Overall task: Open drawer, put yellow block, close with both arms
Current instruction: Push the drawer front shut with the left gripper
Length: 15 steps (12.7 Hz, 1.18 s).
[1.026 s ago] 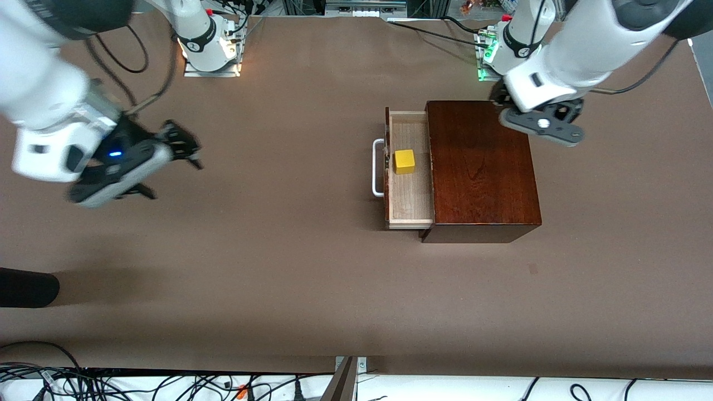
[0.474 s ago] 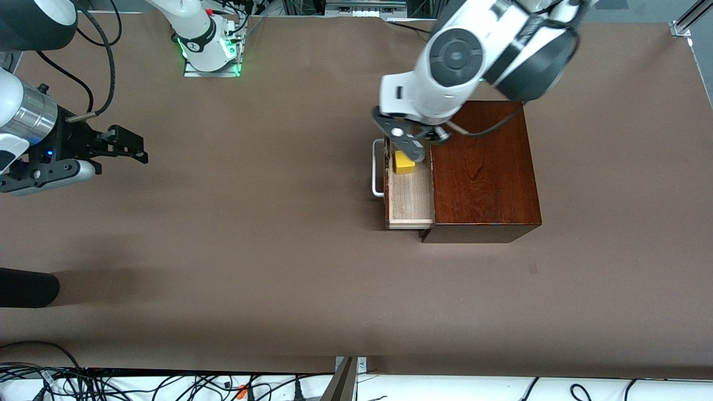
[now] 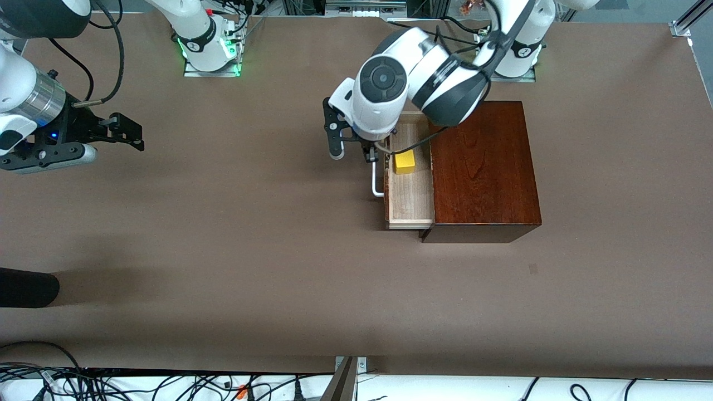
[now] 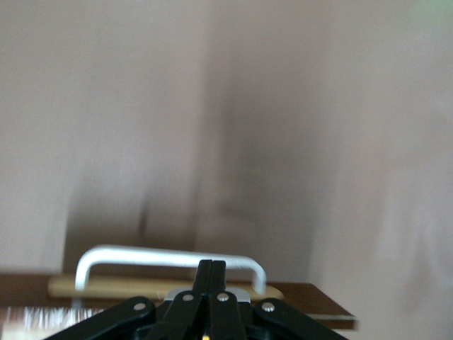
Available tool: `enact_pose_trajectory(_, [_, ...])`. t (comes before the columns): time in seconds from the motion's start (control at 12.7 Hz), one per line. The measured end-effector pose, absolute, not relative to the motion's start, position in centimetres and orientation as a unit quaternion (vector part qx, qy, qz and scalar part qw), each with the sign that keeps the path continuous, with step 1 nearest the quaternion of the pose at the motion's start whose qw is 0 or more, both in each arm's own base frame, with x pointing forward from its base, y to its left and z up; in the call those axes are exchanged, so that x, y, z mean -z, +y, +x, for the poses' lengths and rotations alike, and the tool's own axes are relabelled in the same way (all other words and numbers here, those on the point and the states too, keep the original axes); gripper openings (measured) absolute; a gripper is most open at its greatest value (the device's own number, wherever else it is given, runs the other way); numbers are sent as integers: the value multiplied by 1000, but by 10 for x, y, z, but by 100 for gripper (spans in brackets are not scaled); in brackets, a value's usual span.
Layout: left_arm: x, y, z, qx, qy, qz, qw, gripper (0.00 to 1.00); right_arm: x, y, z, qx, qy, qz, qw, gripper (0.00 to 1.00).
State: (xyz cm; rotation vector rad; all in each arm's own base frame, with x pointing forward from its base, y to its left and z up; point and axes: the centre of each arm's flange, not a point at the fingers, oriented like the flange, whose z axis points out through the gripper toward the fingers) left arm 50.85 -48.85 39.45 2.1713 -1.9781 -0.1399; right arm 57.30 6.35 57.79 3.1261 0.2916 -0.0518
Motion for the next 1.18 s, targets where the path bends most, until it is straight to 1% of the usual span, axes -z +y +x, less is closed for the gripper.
enact_pose_trajectory(0.24, [-349, -508, 507, 39, -713, 693, 102, 1, -581, 67, 572, 12, 96, 995, 7, 100])
enact_pose_trajectory(0.39, [-330, -518, 498, 47, -733, 674, 78, 1, -584, 67, 572, 7, 95, 995, 7, 100])
enact_pose_trajectory(0.55, [-324, -519, 497, 53, -742, 665, 56, 1, -590, 66, 573, 1, 94, 996, 7, 100])
enact_pose_trajectory(0.95, [-286, -502, 499, 89, -741, 665, 42, 1, -595, 66, 572, 2, 94, 996, 7, 100])
enact_pose_trajectory(1.18, [-284, -496, 504, 92, -737, 669, 42, 1, -593, 63, 573, 3, 90, 996, 7, 100])
